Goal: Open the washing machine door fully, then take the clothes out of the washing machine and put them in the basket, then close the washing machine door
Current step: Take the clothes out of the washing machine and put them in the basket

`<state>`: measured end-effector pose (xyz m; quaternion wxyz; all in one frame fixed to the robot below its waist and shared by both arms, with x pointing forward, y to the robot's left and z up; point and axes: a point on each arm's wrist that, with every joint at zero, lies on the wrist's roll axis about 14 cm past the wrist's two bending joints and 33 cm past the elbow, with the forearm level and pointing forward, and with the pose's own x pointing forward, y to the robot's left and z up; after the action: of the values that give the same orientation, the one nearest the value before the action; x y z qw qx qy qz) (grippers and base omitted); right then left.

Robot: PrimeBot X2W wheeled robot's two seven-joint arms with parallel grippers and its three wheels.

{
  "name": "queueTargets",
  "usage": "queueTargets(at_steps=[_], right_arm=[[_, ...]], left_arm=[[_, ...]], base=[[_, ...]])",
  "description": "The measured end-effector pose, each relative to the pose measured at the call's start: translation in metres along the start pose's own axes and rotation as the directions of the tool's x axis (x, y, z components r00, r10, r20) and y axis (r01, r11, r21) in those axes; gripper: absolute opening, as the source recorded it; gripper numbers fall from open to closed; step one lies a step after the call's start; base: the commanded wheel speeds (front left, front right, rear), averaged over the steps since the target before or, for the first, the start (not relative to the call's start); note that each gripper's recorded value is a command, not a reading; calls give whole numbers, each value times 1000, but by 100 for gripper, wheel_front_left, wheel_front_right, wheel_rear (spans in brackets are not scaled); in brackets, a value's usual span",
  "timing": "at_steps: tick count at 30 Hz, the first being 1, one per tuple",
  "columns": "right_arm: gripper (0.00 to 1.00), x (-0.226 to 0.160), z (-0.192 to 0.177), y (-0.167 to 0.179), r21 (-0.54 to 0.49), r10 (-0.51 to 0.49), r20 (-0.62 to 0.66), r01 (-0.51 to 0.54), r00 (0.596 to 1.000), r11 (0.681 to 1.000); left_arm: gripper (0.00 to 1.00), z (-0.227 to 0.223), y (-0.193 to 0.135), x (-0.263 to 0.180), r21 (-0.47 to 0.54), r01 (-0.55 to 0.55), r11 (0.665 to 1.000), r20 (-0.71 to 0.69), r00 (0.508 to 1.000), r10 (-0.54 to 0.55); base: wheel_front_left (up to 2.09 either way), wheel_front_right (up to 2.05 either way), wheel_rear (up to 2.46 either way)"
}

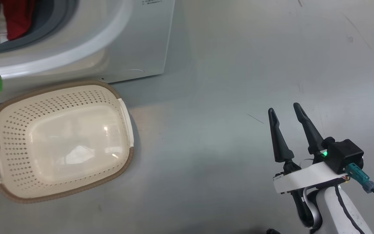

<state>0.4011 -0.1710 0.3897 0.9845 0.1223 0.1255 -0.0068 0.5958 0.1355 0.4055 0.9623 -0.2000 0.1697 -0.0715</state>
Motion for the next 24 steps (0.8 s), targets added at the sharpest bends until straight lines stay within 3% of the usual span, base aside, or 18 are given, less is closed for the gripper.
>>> queueTargets(at_steps=[6, 24], right_arm=[[100, -3, -7, -14, -16, -44, -26, 44, 999, 999], [100, -8, -10, -40, -47, -130, -44, 128, 991, 991]], left_arm=[[100, -32, -3, 31, -15, 3, 1000, -119, 993, -5], [100, -74, -19, 84, 2, 25, 1000, -281, 960, -23]], base=[[0, 0, 0], [0, 0, 0]])
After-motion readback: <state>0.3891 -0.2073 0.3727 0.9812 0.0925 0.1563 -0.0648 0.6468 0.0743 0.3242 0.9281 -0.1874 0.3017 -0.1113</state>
